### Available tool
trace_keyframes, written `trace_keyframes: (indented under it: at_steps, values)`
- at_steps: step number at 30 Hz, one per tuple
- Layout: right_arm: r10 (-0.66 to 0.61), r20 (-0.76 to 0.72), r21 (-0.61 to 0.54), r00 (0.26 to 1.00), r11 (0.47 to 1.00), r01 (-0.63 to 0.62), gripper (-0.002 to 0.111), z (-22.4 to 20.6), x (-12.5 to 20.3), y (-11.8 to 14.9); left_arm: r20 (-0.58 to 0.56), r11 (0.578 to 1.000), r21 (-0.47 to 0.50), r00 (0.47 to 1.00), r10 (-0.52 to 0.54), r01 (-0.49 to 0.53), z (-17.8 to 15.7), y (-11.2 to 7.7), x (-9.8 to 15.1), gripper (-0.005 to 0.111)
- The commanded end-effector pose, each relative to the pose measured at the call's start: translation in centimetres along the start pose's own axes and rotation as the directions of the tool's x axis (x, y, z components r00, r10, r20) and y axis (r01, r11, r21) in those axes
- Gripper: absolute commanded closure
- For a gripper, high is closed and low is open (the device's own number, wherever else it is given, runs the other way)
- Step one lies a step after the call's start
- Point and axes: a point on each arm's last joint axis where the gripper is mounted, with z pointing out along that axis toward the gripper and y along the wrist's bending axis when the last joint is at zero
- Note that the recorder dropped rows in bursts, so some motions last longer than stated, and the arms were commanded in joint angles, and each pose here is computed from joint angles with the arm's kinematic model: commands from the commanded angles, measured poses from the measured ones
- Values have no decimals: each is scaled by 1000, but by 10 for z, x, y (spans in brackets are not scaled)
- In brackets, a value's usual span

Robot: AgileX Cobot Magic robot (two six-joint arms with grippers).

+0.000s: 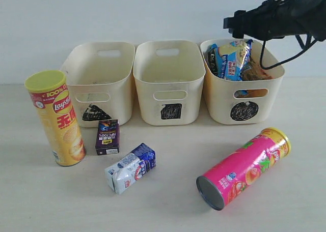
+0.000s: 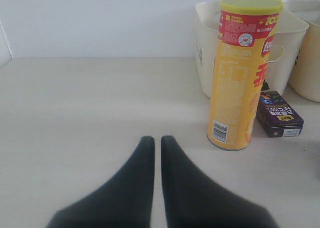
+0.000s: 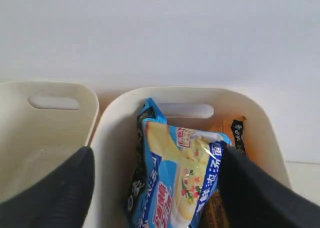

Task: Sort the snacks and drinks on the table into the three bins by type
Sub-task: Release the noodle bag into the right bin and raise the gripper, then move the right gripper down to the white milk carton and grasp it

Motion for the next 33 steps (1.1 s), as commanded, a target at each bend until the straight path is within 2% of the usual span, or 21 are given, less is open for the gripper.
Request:
trace_keyframes:
  at_steps: [1, 5, 10, 20, 28, 31, 33]
  values:
    - [-78, -14, -53, 997, 996, 77, 70, -20, -16, 6, 14, 1000, -3, 1000, -11, 11, -1, 0, -2, 102]
    - [-153, -77, -108, 985, 984, 144, 108, -31, -17, 11, 14, 1000, -3, 1000, -11, 11, -1, 0, -2, 102]
    - [-273, -158, -161, 949, 955, 248, 108, -44, -15, 14, 14, 1000, -3, 1000, -11, 11, -1, 0, -2, 102]
    - [-409, -264, -308, 874, 894, 325, 108, -78, -16, 24, 14, 1000, -3, 1000, -11, 11, -1, 0, -2, 102]
    - [-472, -365, -438, 803, 848, 299, 108, -96, -7, 31, 14, 1000, -3, 1000, -11, 11, -1, 0, -2, 102]
    - [-518, -394, -510, 759, 810, 289, 108, -101, -1, 34, 14, 1000, -3, 1000, -11, 11, -1, 0, -2, 102]
    - [-569, -388, -592, 725, 757, 278, 108, -106, 4, 41, 14, 1000, -3, 1000, -11, 11, -1, 0, -2, 102]
